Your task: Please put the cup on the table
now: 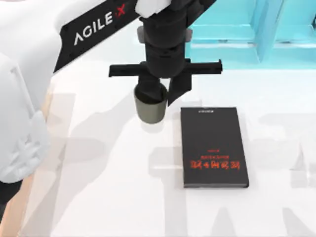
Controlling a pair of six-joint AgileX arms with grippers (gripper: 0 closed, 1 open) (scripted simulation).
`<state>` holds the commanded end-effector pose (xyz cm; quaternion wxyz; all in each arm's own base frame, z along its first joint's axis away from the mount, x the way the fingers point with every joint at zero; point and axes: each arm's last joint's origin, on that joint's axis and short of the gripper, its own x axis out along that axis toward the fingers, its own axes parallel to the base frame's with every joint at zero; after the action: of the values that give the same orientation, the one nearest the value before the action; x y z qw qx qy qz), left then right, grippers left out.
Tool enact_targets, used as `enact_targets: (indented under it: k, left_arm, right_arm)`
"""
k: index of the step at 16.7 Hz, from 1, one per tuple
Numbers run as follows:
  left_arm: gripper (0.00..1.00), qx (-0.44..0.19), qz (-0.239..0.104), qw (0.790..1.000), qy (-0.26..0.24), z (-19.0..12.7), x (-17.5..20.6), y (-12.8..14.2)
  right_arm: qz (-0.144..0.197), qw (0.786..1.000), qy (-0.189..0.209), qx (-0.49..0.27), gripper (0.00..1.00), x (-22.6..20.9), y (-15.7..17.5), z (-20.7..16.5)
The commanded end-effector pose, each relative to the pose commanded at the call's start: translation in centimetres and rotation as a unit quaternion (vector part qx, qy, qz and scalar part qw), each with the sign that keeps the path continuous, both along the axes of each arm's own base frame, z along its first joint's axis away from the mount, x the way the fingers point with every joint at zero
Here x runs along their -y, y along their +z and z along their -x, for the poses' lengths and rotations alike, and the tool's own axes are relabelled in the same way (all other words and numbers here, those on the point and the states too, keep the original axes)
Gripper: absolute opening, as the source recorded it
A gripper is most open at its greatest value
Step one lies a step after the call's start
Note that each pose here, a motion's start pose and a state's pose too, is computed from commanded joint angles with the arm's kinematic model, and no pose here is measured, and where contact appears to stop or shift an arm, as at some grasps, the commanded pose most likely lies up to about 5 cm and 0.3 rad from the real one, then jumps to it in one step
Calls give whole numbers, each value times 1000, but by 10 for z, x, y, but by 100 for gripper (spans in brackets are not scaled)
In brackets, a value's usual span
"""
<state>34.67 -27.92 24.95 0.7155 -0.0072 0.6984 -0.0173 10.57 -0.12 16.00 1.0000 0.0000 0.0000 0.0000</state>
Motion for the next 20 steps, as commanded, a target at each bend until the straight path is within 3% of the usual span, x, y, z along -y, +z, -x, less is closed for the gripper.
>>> enact_targets:
  k: [6,17,20]
  left_arm:
    - [0,1,-1,1000,-2,0,1,-3]
    - [0,0,0,1000,0,-2,-7,-60]
    - [0,0,0,1000,0,-1,-8,-64]
  right_arm:
    - [0,1000,0,0,100,0,0,0]
    - [0,1000,0,0,100,0,0,0]
    - [0,1000,0,0,100,0,0,0]
